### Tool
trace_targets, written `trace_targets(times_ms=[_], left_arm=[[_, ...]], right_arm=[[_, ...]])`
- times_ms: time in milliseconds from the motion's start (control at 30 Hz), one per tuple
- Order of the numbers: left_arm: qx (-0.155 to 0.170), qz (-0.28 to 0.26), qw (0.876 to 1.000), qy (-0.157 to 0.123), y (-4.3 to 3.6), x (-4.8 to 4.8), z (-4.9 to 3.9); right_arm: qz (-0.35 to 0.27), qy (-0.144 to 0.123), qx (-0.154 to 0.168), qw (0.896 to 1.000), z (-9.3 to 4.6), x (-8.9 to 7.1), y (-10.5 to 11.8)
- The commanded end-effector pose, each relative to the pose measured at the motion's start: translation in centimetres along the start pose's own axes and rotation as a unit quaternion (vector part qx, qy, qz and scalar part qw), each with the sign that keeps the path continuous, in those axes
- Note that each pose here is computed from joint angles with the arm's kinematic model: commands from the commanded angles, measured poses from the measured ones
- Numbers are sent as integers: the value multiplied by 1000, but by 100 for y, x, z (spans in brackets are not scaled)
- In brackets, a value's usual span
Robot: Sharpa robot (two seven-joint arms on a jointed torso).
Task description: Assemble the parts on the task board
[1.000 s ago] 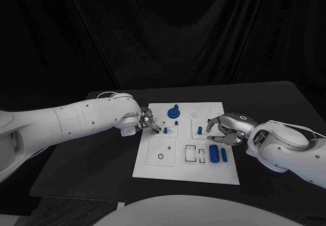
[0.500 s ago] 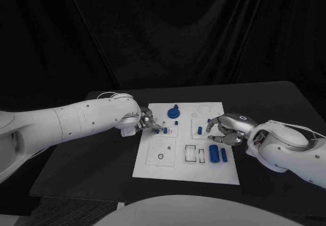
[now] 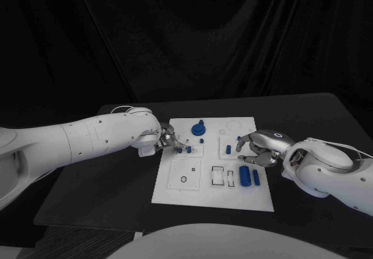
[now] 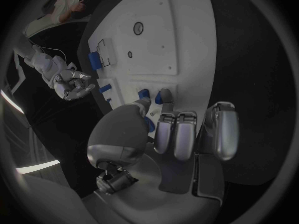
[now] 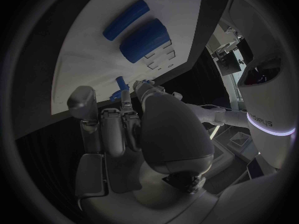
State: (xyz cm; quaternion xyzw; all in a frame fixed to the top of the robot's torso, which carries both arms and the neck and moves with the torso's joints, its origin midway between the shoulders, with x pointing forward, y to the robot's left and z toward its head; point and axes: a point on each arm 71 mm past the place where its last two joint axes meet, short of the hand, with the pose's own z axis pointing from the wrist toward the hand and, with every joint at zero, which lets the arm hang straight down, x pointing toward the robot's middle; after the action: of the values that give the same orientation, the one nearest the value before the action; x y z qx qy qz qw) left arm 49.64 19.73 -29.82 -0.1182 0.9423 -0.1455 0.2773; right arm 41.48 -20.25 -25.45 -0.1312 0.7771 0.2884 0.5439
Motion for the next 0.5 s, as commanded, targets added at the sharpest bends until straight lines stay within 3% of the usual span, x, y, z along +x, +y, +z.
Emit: trace_targets(times_ms=[33,367,500], left_arm=[[12,-6,1000,-6,-6,21,8],[70,-6,991,-114,-19,-95,-95],[99,1,981,-169,2,-169,-199]], right_arm=[[-1,3,9,1000,-3,13,-14],[-1,2,11,1000,-17,13,-31],[-1,2,12,1000,-21,12,-38]])
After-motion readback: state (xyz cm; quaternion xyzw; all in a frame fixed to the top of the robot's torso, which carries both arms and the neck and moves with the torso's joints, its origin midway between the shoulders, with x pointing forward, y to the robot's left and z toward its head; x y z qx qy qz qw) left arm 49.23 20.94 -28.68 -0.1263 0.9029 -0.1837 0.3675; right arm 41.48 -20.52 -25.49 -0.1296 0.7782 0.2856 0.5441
